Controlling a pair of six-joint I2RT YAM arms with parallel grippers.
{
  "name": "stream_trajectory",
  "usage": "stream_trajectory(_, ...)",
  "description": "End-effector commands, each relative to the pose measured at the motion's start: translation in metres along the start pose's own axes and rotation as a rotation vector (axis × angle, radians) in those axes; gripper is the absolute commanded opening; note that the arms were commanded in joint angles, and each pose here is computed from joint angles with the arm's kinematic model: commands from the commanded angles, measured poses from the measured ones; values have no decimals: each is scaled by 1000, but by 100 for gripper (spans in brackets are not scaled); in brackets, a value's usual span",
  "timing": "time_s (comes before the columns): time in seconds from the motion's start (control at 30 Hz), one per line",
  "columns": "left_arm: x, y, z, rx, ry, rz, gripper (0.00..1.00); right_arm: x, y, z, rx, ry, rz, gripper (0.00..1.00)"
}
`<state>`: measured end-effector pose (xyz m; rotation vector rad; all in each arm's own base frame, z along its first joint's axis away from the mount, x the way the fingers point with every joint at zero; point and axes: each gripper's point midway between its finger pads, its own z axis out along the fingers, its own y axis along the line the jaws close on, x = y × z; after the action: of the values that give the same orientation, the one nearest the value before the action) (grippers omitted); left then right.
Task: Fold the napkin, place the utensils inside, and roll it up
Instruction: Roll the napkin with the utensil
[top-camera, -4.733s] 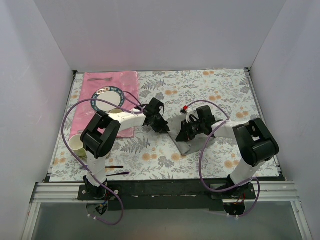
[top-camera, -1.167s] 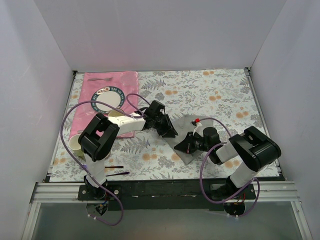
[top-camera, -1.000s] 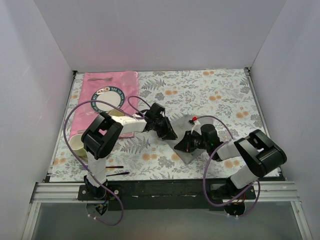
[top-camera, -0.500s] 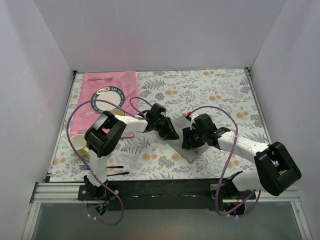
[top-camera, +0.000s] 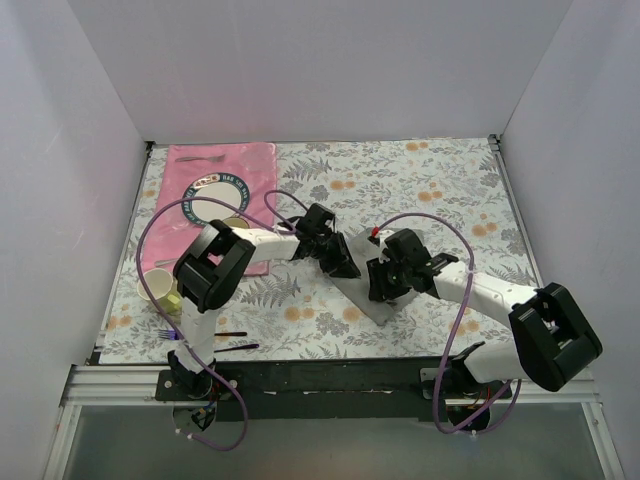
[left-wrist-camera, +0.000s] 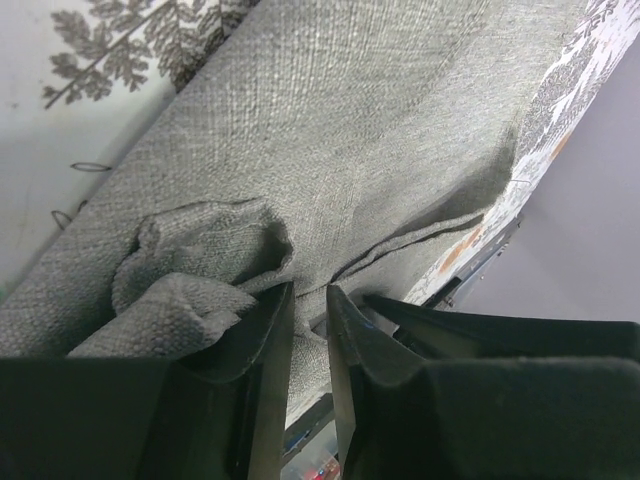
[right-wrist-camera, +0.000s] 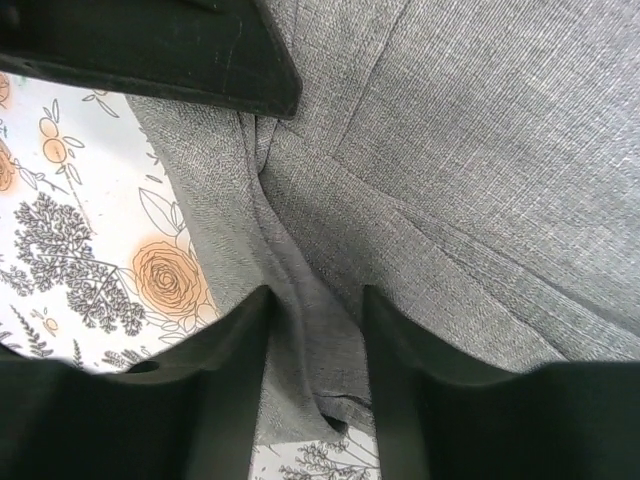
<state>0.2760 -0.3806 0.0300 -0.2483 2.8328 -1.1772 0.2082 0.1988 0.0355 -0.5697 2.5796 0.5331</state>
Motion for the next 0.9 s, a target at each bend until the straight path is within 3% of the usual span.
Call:
stream_trajectory(0.0, -10, -4, 0, -51, -25, 32, 21, 9, -6, 9, 18, -7, 31, 39)
stream_trajectory(0.1, -19, -26, -14, -35, -60, 55, 35, 22, -15, 15, 48, 17, 23, 19)
stream_trajectory(0.17, -29, -52, -32, -4, -107, 98, 43, 28, -17, 20, 51, 43, 16, 13)
stream_trajectory(0.3, -39, -81, -63, 35, -168, 130, 46, 39, -22, 26, 66, 80, 13, 7)
stream_trajectory(0.43, -28, -90, -77, 77, -142, 125, 32, 39, -26, 26, 94, 94, 38, 4)
stream_trajectory(0.63, 1, -67, -68, 107, -38, 70, 16, 45, -25, 23, 106, 125, 82, 1)
stream_trajectory(0.87, 13, -52, -51, 122, 35, 25, 5, 47, -25, 23, 102, 129, 77, 1)
